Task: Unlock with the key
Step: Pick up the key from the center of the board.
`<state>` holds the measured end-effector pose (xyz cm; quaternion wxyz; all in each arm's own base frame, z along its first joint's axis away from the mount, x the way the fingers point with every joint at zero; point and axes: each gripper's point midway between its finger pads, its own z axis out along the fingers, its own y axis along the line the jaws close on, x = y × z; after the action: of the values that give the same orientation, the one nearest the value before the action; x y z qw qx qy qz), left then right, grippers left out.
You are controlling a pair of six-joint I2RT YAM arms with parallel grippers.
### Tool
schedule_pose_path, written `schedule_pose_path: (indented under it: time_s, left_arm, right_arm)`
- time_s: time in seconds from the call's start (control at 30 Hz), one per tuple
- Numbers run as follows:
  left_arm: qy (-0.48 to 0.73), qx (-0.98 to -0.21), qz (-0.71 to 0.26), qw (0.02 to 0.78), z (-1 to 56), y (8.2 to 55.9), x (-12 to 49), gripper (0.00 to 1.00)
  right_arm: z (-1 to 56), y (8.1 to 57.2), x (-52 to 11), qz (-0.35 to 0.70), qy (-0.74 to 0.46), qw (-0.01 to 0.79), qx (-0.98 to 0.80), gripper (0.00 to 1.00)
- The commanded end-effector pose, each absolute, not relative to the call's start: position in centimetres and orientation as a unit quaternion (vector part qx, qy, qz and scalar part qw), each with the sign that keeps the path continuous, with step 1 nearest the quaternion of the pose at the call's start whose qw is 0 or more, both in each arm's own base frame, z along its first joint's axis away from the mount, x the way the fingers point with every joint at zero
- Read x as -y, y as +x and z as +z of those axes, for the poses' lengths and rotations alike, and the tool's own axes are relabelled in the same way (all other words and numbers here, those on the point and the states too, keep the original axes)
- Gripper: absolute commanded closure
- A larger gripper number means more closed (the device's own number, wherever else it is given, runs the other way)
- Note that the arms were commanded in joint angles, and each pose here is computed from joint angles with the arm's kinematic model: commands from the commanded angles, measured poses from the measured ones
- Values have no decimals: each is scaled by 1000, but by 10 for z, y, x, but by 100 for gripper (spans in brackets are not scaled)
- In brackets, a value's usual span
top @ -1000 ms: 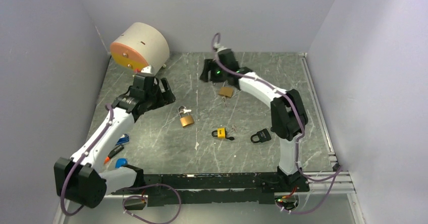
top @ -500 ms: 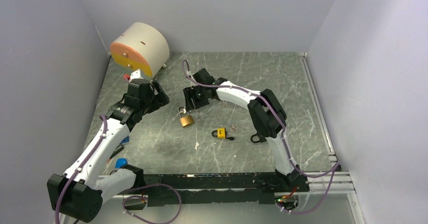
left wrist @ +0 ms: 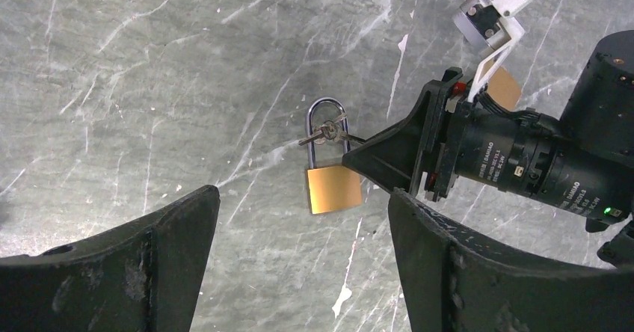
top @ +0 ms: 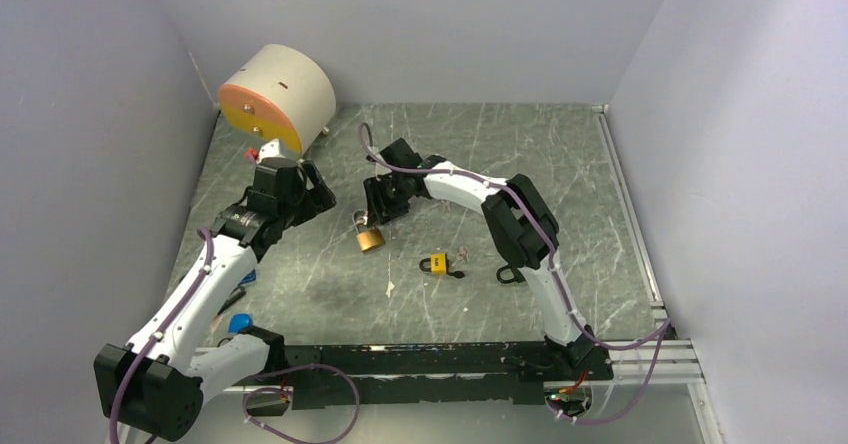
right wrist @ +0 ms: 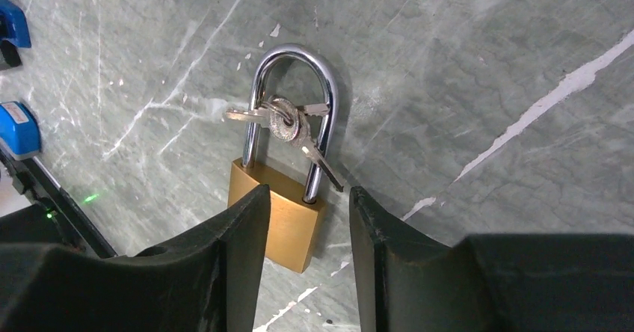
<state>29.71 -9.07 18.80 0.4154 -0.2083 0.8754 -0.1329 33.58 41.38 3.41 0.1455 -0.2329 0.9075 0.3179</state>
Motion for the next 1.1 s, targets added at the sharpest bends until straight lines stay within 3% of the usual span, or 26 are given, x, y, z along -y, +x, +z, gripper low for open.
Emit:
schedule_pose_path:
  time_s: [0.0, 0.23, 0.43, 0.47, 0.57, 0.6, 0.87, 1.07]
  left_arm:
    - [-208, -868, -130, 433, 195, 300, 88, 13]
    - [-202, -868, -136, 433, 195, 303, 91, 12]
    - [-198, -871, -136, 429, 193, 303, 92, 12]
    - [-196, -871, -136, 429, 194, 303, 92, 12]
    - [-182, -870, -148, 434, 197, 303, 97, 12]
    - [-176, -868, -153, 438, 200, 304, 98, 11]
    - [-122, -855, -189, 467, 219, 308, 113, 7]
    - [-98, -829, -199, 513, 234, 309, 112, 6]
  right_arm:
    - [46, 350, -423, 346, -224, 154, -898, 55]
    - [41, 352, -425, 363, -223, 144, -893, 62]
    - [41, 356, -424, 396, -203, 134, -885, 74]
    - [42, 356, -425, 404, -201, 134, -882, 77]
    - [48, 359, -426, 420, -194, 134, -876, 99]
    - [50, 359, -426, 421, -196, 137, -875, 100]
    - [100, 354, -410, 412, -251, 169, -860, 100]
    - [131, 316, -382, 387, -350, 130, -843, 100]
